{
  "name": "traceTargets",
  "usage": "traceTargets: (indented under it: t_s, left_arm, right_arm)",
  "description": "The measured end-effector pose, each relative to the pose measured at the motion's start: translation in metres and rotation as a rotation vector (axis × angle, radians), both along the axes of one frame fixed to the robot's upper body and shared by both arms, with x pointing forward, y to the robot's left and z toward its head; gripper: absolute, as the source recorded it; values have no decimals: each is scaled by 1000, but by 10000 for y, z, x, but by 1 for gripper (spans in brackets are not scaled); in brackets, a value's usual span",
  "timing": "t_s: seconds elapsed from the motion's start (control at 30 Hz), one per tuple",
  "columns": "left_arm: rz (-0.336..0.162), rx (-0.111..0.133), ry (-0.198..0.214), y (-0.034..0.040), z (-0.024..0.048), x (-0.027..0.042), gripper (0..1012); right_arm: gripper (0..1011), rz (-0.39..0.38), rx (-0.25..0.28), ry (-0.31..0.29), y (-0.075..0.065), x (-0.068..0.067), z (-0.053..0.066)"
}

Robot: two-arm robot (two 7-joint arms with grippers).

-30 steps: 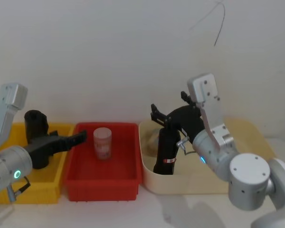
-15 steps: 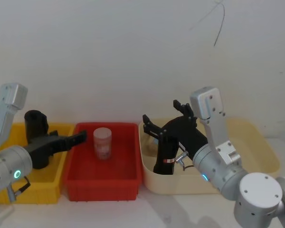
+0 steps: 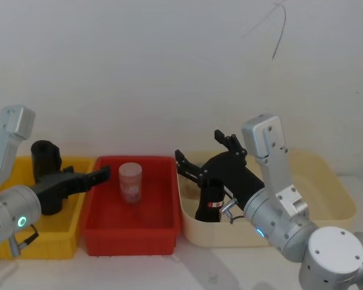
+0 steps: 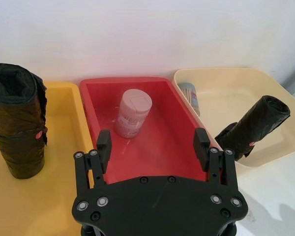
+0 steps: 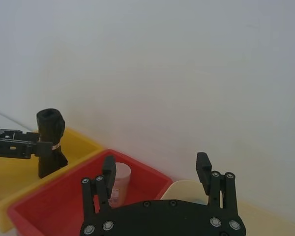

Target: Pick up the garbage bag with the one hand and transfer it to the other hand.

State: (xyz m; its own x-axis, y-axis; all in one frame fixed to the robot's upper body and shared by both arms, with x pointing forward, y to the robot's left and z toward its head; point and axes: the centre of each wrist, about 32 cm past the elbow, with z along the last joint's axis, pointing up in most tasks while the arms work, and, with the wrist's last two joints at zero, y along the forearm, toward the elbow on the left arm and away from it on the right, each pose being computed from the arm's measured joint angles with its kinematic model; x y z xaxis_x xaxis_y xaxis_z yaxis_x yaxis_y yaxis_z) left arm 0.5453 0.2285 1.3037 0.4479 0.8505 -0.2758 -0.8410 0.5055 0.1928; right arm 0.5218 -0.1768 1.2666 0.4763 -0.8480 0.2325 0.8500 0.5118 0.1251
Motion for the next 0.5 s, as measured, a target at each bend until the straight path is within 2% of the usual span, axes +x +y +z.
traceTargets:
  t_s: [0.5]
  left_arm:
    - [0,0,0,0,0,0,1000]
  right_arm:
    - [1000,13,5,0,9,-39,2]
